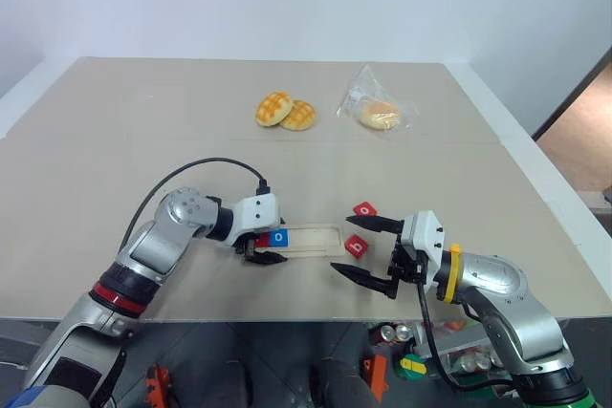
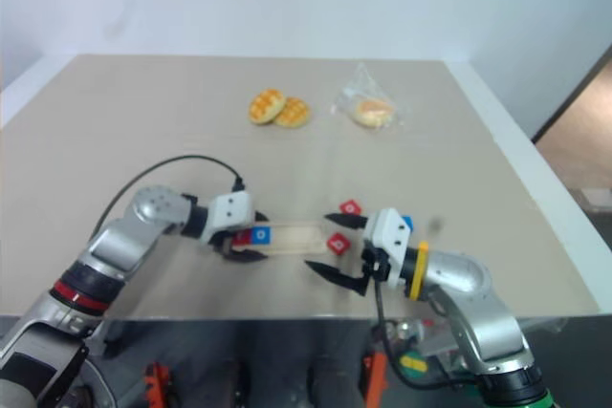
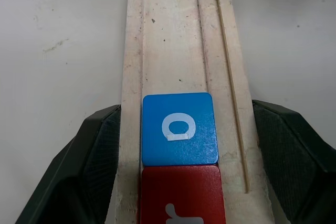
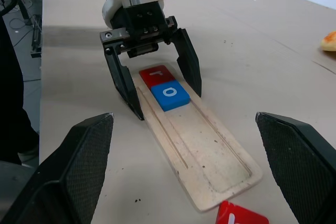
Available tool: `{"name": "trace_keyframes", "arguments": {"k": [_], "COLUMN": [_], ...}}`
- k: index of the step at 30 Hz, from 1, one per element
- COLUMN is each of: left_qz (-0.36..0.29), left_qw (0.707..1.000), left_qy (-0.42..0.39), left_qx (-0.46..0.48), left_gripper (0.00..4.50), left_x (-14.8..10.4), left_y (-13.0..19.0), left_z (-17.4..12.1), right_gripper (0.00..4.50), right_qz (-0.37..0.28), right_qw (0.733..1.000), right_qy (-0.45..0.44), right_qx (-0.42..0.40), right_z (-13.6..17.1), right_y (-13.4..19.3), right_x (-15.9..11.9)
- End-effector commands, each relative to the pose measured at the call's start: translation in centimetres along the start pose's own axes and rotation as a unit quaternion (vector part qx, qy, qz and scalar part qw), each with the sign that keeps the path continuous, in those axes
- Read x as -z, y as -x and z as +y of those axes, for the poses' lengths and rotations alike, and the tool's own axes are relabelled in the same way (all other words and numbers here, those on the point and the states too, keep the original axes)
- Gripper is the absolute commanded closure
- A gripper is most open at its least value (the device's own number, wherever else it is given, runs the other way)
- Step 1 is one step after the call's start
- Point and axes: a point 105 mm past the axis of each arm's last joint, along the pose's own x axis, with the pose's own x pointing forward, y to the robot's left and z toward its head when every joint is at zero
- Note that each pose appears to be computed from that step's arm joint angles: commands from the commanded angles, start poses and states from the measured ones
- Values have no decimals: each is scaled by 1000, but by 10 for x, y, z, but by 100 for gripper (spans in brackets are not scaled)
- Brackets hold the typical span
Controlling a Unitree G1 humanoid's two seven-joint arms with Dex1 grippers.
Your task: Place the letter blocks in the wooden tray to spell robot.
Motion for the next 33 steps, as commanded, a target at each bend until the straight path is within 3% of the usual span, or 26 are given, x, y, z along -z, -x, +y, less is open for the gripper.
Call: {"name": "trace_keyframes", "arguments": {"k": [1, 13, 16, 17, 25, 33], "left_qz": [18, 10, -2, -8, -31, -148], "left_qw": [1000, 1000, 1000, 999, 998, 988], "left_qy": [6, -15, -26, -31, -46, 9], "left_qx": [6, 7, 0, -1, 2, 33], "left_gripper": [130, 130, 15, 6, 6, 6], "left_x": [0, -4, -7, -9, -14, -30], "left_y": [-12, -11, -8, -6, 17, 55], "left_z": [-6, -1, 6, 8, 15, -4], "right_gripper": [0, 0, 0, 0, 0, 0], "right_qz": [-13, -2, -1, 0, 8, 79], "right_qw": [1000, 1000, 1000, 1000, 999, 993], "right_qy": [21, 20, 18, 18, 35, 59], "right_qx": [-5, -9, -9, -9, -18, -64], "right_z": [5, 6, 5, 5, -13, -44], "right_y": [-3, 0, 0, 1, 9, 25], "right_x": [-10, -4, -2, -2, -8, 9]}}
